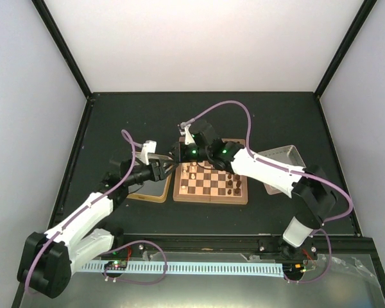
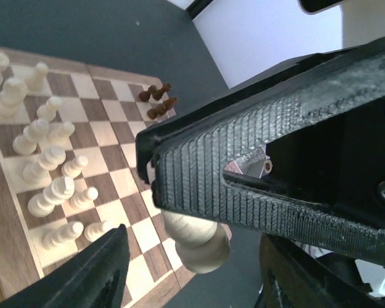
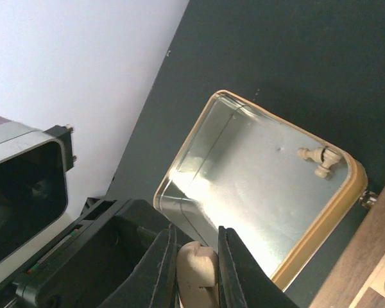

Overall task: Set up the chess pieces on the board
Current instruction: Place the chess piece on the chessboard.

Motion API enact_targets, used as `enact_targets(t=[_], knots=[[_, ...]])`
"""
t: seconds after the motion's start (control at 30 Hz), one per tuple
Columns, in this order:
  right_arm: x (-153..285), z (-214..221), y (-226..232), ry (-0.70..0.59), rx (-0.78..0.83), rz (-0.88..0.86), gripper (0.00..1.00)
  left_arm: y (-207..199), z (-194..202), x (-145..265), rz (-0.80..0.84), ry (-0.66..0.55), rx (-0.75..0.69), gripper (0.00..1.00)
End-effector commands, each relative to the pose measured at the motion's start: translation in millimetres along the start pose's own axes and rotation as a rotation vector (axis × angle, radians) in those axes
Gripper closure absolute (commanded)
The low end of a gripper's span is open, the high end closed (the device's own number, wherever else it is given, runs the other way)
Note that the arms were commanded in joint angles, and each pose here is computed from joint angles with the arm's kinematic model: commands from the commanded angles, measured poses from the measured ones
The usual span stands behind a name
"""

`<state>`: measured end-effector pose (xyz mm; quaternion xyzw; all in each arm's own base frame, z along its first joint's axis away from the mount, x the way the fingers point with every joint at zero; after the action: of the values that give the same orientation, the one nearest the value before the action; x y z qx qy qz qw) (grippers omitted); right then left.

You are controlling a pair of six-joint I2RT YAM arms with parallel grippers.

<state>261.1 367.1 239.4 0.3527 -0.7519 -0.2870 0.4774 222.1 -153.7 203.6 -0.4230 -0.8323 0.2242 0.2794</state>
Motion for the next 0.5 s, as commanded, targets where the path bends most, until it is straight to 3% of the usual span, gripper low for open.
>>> enact_targets(t=[0.0, 0.27, 0.47], knots=[[12, 0, 16, -0.001, -0.005, -0.086, 0.89, -18, -20, 5, 0.071, -0.071, -0.066, 0.50], [20, 5, 18, 0.010, 0.012, -0.106, 0.87, -18, -21, 6, 0.062, -0.089, -0.089, 0.81], [37, 4, 27, 0.024, 0.116, -0.108, 0.77, -28, -21, 6, 0.129, -0.083, -0.213, 0.94]])
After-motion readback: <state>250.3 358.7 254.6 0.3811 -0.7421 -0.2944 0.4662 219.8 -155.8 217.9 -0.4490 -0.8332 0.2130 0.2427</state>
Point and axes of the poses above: each gripper's point midway between its finger pads, its own x axis back along the fingers, its own y axis along the line the jaws close on, z = x × y, the point moved 6 cm from there along x, back along the fingers, and after that the axes turned 11 degrees about -x, right-handed, at the moved point
